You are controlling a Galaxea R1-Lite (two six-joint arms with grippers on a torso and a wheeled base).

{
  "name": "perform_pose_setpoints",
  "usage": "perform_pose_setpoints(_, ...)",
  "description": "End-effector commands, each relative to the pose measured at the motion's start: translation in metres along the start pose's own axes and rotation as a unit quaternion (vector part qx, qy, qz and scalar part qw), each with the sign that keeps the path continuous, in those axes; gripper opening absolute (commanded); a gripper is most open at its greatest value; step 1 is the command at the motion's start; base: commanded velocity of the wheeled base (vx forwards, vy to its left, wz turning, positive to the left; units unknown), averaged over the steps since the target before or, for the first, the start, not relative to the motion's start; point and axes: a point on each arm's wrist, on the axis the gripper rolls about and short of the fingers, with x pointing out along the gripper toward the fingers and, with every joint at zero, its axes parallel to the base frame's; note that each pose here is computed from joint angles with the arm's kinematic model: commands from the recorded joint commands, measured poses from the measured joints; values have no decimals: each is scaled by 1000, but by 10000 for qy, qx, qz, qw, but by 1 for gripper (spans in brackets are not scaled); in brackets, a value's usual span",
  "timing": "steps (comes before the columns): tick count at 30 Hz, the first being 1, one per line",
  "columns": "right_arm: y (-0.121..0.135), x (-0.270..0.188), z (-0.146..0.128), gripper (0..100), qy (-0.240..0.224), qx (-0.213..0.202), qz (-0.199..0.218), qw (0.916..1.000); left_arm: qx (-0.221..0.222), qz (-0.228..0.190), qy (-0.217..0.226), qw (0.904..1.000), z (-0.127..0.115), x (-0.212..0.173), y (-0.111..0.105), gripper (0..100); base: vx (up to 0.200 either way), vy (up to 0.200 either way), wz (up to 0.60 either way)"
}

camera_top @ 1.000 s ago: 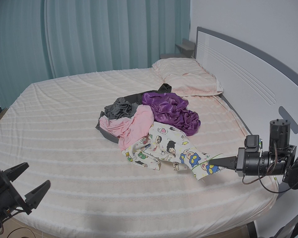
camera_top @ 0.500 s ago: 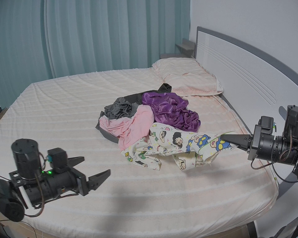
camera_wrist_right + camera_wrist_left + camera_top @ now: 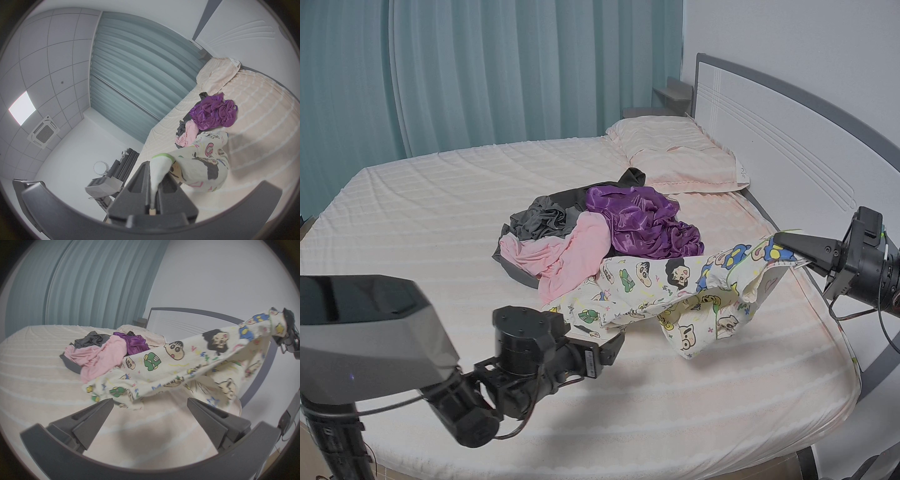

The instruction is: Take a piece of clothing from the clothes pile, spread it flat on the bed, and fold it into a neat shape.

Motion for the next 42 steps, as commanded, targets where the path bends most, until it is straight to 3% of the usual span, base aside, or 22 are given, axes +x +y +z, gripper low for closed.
perform_pose_setpoints(1,17,-12,6,0,-231,-156,263,9993,-307,53,-1,9995,-42,60,-8,100,0,0,0)
perform_pose_setpoints(8,23,-9,9,0,-237,-214,372,9988,-408,156,-266,9987,-44,92,3,100,0,0,0)
perform_pose_setpoints(17,30,-7,14,0,-285,-284,507,9979,-438,142,-274,9986,-44,94,9,100,0,0,0)
perform_pose_setpoints(29,48,5,13,0,-85,-349,879,9955,-925,130,-655,9935,-41,125,18,100,0,0,0)
perform_pose_setpoints(30,48,5,13,0,-85,-349,879,9955,-925,130,-655,9935,-41,125,18,0,0,0,0)
perform_pose_setpoints(42,29,9,26,0,-316,-285,472,9980,-1111,423,-619,9910,-33,108,38,0,0,0,0)
